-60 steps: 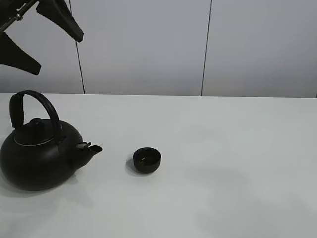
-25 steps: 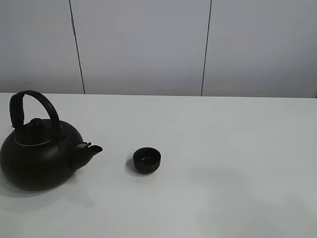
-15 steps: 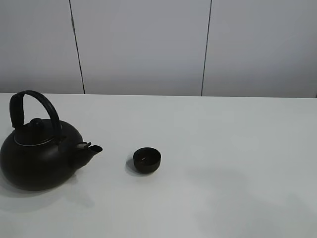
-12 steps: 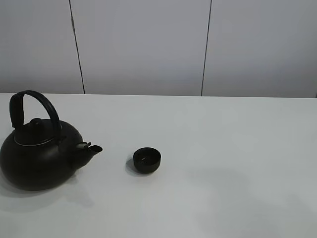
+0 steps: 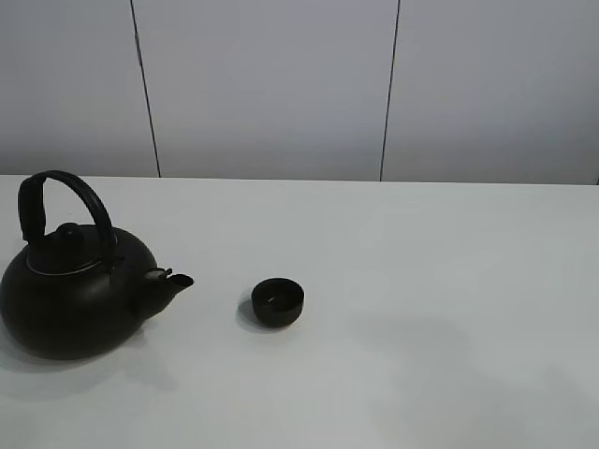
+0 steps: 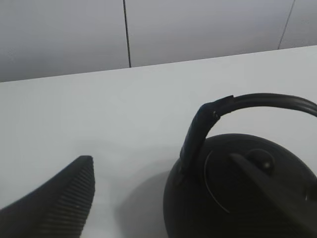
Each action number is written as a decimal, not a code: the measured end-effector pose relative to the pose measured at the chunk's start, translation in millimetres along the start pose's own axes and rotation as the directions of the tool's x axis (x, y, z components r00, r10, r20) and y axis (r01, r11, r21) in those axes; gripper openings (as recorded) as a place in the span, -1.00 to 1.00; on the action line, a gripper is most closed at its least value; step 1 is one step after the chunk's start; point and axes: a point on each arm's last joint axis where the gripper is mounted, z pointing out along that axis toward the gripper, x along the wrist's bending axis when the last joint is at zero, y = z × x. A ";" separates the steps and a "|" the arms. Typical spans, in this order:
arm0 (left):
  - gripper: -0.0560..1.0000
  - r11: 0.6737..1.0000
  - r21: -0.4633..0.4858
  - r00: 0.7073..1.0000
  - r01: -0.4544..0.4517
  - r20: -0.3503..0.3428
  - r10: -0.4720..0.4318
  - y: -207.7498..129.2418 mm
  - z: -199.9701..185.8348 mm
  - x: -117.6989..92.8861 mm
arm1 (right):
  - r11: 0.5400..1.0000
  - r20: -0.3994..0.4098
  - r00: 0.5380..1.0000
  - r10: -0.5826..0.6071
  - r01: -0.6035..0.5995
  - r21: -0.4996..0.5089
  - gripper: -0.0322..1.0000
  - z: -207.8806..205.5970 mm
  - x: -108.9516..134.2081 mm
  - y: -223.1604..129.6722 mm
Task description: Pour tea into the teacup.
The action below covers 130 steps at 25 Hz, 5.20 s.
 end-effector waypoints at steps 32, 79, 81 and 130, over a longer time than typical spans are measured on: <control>-0.14 0.999 -0.029 0.979 -0.040 0.200 0.045 -11.0 72.9 11.8 | 1.000 0.000 1.000 0.000 0.000 -0.001 0.12 0.0 0.0 0.1; -0.66 0.997 0.004 0.989 -0.082 0.127 0.081 55.3 68.9 -65.8 | 1.000 0.000 1.000 0.000 0.000 -0.001 0.12 0.0 0.0 0.1; -0.66 0.995 0.010 0.988 -0.095 0.119 0.093 54.7 68.8 -67.5 | 1.000 0.000 1.000 0.000 0.000 -0.001 0.12 0.0 0.0 0.1; -0.67 0.957 0.101 0.960 -0.273 0.089 0.265 43.9 85.3 -66.4 | 1.000 0.000 1.000 0.000 0.000 -0.001 0.12 0.0 0.0 0.1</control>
